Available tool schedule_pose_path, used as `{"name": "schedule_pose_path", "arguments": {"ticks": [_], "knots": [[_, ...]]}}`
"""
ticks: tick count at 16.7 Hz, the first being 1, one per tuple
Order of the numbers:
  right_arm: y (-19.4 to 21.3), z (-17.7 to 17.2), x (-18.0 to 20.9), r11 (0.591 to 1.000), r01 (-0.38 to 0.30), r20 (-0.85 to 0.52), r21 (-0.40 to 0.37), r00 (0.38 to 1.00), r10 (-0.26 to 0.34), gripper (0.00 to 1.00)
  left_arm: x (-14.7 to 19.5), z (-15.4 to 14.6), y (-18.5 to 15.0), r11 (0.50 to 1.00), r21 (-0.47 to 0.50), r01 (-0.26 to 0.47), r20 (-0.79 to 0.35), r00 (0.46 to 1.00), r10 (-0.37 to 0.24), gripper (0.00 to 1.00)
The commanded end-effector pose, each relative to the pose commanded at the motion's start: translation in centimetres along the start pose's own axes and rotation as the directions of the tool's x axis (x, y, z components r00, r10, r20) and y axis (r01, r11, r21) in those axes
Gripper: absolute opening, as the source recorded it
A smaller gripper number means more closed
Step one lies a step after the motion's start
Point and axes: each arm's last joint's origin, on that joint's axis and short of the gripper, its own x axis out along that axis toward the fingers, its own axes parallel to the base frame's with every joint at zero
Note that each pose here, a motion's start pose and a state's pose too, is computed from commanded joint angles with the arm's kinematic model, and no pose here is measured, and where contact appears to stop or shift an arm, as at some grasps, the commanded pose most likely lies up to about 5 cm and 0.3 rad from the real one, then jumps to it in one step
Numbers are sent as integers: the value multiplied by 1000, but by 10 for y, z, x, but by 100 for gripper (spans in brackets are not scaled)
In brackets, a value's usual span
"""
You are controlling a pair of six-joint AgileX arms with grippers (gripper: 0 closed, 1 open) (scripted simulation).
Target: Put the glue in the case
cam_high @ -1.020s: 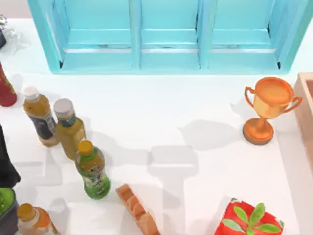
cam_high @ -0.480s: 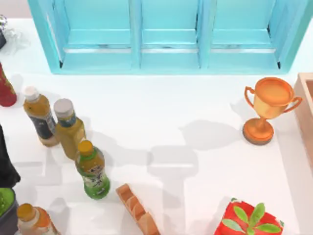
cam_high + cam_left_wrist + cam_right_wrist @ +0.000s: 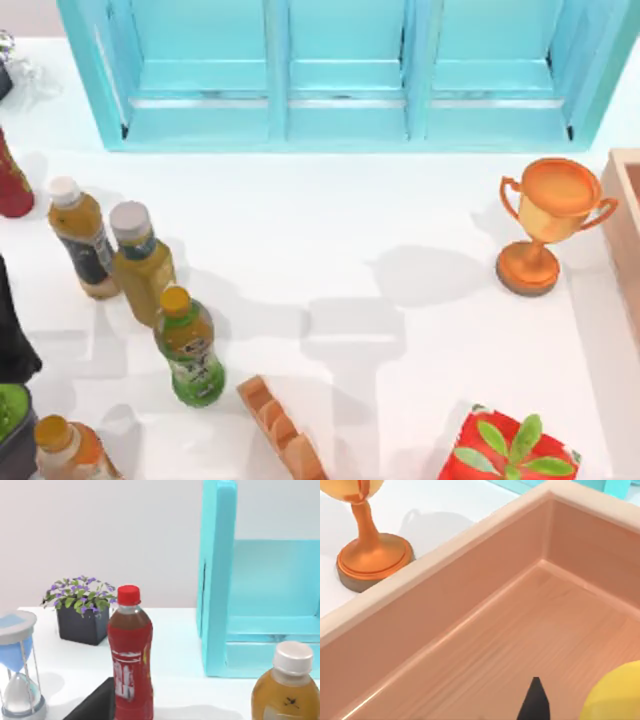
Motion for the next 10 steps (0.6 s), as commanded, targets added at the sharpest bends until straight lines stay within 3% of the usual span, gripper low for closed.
{"name": "schedule_pose_path", "arguments": {"ticks": [10], "knots": [[0, 0, 0, 1000, 0, 0, 0, 1000, 0, 75, 0, 0, 0, 1000, 0, 0, 0, 1000, 0, 100]]}}
